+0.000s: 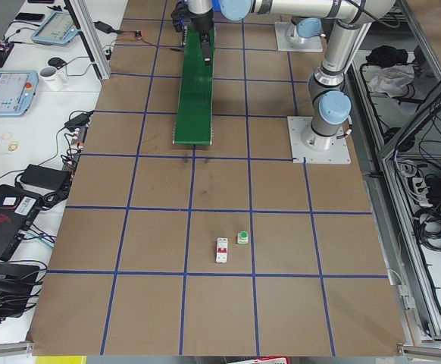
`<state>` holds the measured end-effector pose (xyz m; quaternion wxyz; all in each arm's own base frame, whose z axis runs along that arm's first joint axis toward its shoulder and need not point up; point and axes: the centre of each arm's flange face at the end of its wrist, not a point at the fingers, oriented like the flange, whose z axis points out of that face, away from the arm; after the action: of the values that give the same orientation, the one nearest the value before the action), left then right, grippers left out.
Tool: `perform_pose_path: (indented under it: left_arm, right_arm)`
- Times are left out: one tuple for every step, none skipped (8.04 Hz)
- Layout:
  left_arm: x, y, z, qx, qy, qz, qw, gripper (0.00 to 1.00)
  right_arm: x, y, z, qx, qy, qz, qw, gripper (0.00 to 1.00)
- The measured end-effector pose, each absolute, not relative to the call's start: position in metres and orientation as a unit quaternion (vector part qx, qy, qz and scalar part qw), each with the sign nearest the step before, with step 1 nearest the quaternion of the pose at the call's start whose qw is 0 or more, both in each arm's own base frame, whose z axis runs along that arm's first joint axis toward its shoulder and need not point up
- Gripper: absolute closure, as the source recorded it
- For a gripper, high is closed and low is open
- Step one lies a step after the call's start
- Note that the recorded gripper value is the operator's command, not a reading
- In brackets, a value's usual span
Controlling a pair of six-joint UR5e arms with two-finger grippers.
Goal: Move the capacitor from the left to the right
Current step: 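Carry the capacitor with the right gripper into the blue bin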
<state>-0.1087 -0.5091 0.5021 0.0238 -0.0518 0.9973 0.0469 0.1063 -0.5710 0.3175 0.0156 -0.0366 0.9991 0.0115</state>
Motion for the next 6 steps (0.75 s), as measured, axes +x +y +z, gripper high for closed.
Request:
perform_pose_path:
  left_arm:
    - [-0.109,-0.509,0.502,-0.052,0.997,0.047,0.024,0.00]
    - [-0.109,-0.509,0.503,-0.052,0.997,0.046,0.024,0.00]
    - [-0.109,-0.509,0.503,-0.052,0.997,0.046,0.024,0.00]
    - [-0.109,-0.510,0.502,-0.052,0.997,0.046,0.024,0.00]
    - [-0.109,-0.510,0.502,-0.052,0.997,0.046,0.024,0.00]
    - [-0.109,-0.510,0.502,-0.052,0.997,0.046,0.024,0.00]
  right_arm:
    - [0.082,-0.571,0.333,-0.028,1.000,0.009,0.001,1.00]
    - [0.046,-0.569,0.348,-0.029,1.000,0.008,-0.008,1.00]
    - [-0.006,-0.567,0.357,-0.035,0.999,0.007,-0.013,1.00]
    - [-0.069,-0.560,0.363,-0.038,0.999,0.008,-0.015,1.00]
    - [-0.133,-0.548,0.365,-0.034,0.999,0.011,-0.022,1.00]
    - [-0.186,-0.533,0.365,-0.023,0.999,0.017,-0.033,1.00]
